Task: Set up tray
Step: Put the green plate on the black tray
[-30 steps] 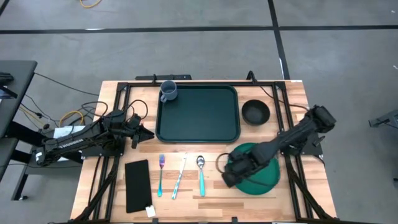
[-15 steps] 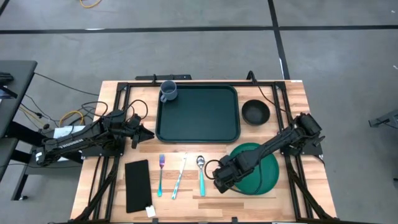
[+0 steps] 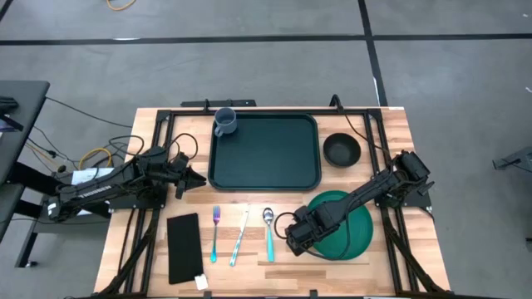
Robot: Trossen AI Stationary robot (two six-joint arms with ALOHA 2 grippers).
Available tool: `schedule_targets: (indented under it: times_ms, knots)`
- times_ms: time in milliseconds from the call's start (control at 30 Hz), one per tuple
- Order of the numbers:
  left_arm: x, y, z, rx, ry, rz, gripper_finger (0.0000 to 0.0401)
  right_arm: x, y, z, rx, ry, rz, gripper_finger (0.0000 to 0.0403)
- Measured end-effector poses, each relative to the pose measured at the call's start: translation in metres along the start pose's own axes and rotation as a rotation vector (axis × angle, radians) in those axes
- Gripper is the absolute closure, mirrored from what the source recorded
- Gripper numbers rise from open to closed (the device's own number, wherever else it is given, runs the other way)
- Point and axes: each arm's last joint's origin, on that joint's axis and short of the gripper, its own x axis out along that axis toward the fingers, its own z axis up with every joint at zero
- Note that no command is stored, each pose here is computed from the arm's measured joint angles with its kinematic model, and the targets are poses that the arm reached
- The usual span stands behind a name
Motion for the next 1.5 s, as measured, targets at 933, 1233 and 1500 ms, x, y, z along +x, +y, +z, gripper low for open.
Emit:
schedule_targets:
  times_ms: [933, 1233, 1500]
  knots:
    - [0.000, 0.000, 0.000, 0.002, 0.001, -0.003, 0.0301, 0.033, 0.004, 0.013, -0.024, 0.051, -0.017, 0.0291]
    - [0.000, 0.000, 0.000, 0.001, 0.001, -0.003, 0.0301, 0.027, 0.003, 0.013, -0.013, 0.051, -0.011, 0.0382]
    - [0.000, 0.000, 0.000, 0.001, 0.001, -0.002, 0.0301, 0.007, 0.007, 0.013, 0.015, 0.030, -0.075, 0.0390]
